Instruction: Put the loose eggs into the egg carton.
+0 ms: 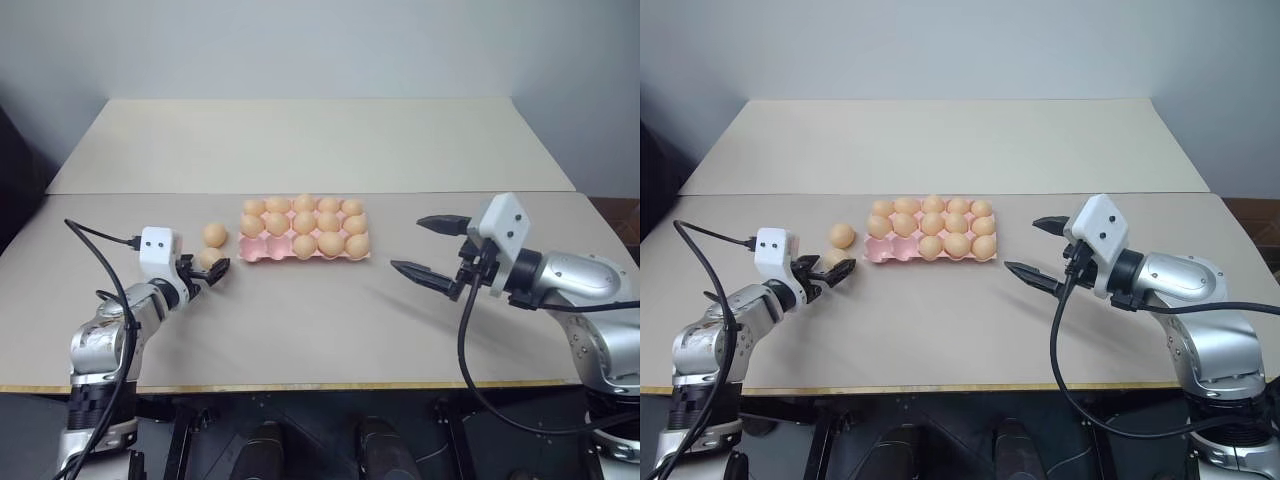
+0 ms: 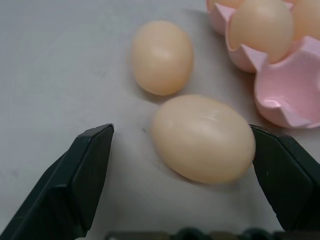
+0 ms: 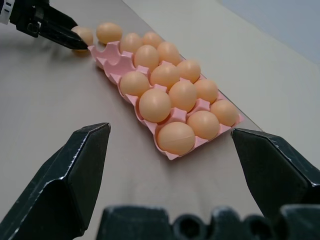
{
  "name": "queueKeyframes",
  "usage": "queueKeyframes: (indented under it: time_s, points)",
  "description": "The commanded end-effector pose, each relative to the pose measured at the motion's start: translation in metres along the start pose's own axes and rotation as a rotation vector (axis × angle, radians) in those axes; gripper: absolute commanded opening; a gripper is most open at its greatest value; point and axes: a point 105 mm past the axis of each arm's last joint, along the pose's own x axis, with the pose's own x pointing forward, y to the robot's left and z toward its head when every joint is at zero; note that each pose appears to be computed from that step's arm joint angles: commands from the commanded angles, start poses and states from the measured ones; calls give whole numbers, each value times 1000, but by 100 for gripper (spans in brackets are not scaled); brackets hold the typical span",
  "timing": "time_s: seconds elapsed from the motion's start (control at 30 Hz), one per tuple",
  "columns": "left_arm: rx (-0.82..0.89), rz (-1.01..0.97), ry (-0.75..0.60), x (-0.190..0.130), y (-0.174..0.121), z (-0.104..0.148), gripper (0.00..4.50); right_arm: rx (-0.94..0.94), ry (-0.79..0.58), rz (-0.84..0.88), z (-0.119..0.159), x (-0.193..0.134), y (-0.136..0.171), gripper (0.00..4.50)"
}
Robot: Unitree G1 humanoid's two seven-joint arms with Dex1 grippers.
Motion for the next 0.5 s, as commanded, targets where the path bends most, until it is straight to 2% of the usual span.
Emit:
queueKeyframes:
  time_s: [0.03, 0.17, 0.23, 0.37, 0.5]
  points:
    - [-6, -5, -22, 6, -2, 7, 362, -51, -64, -3, 19, -1, -1, 450]
    - [-10, -1, -23, 9, -2, 7, 243, -49, -69, -8, 21, -1, -1, 450]
    - [-16, 3, -22, 7, 0, 6, 216, -48, -70, -8, 21, -1, -1, 450]
    - [2, 19, -16, -4, 5, 5, 216, -46, -70, -17, 22, -1, -2, 450]
    - [53, 10, -47, -33, 6, 15, 216, -45, -67, -24, 22, -4, -1, 450]
